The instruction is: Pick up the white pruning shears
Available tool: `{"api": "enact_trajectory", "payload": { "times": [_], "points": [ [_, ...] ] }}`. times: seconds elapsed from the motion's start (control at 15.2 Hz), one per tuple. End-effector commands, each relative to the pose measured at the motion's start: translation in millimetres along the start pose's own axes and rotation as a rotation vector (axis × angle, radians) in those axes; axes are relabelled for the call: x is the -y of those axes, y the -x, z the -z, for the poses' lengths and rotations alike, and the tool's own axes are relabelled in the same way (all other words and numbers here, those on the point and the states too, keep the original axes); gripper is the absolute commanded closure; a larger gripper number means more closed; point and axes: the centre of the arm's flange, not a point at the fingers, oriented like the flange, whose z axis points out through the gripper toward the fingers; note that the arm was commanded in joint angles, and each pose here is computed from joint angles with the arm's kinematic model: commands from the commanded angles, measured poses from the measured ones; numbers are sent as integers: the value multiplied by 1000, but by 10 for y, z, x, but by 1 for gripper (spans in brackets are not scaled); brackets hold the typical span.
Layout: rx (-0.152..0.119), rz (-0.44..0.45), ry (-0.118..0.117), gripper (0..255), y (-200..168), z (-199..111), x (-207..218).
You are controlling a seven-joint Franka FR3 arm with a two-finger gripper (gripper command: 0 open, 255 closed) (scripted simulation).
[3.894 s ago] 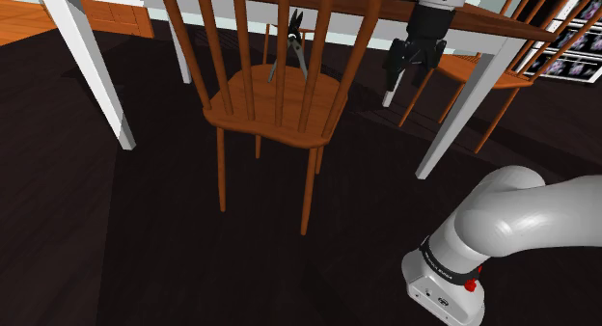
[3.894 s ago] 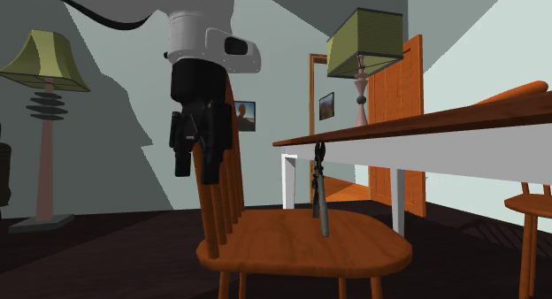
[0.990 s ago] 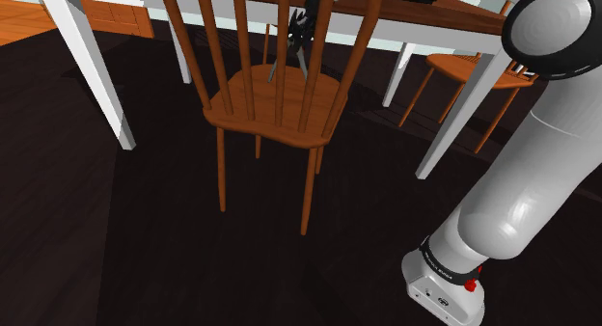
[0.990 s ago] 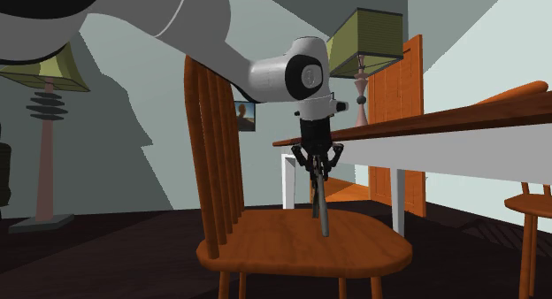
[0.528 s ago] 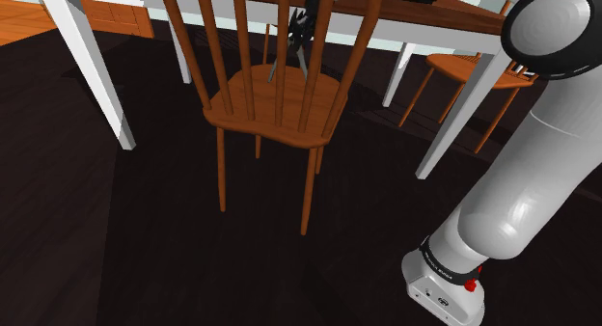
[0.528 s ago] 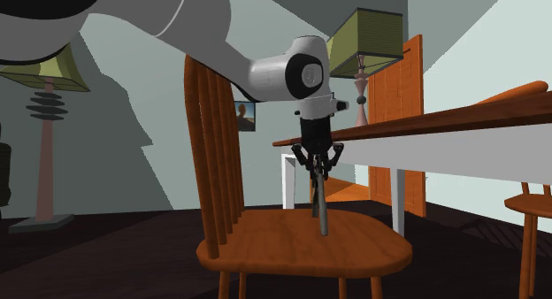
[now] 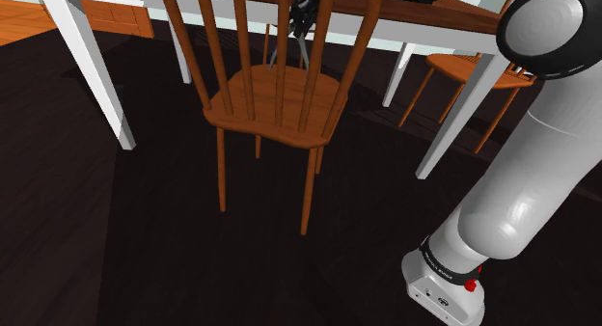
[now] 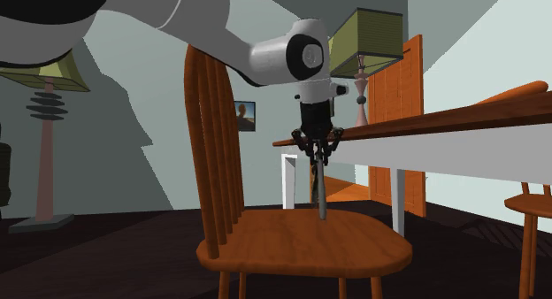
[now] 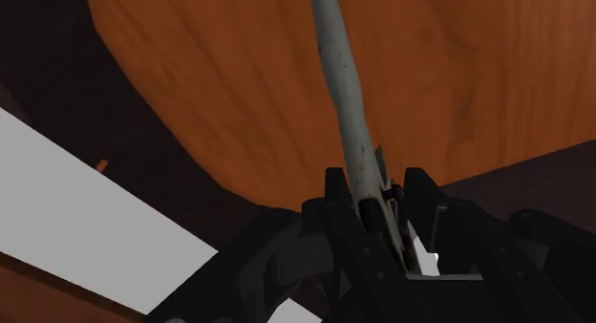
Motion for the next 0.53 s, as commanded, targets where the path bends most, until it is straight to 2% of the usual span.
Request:
{"api": "enact_trajectory", "payload": {
  "times": [0.0,0.33,0.46],
  "points": [
    [0,0,0,255,-31,102,-1],
    [0,0,0,255,-126,348,1],
    [0,0,0,255,-128,355,1]
  ]
}}
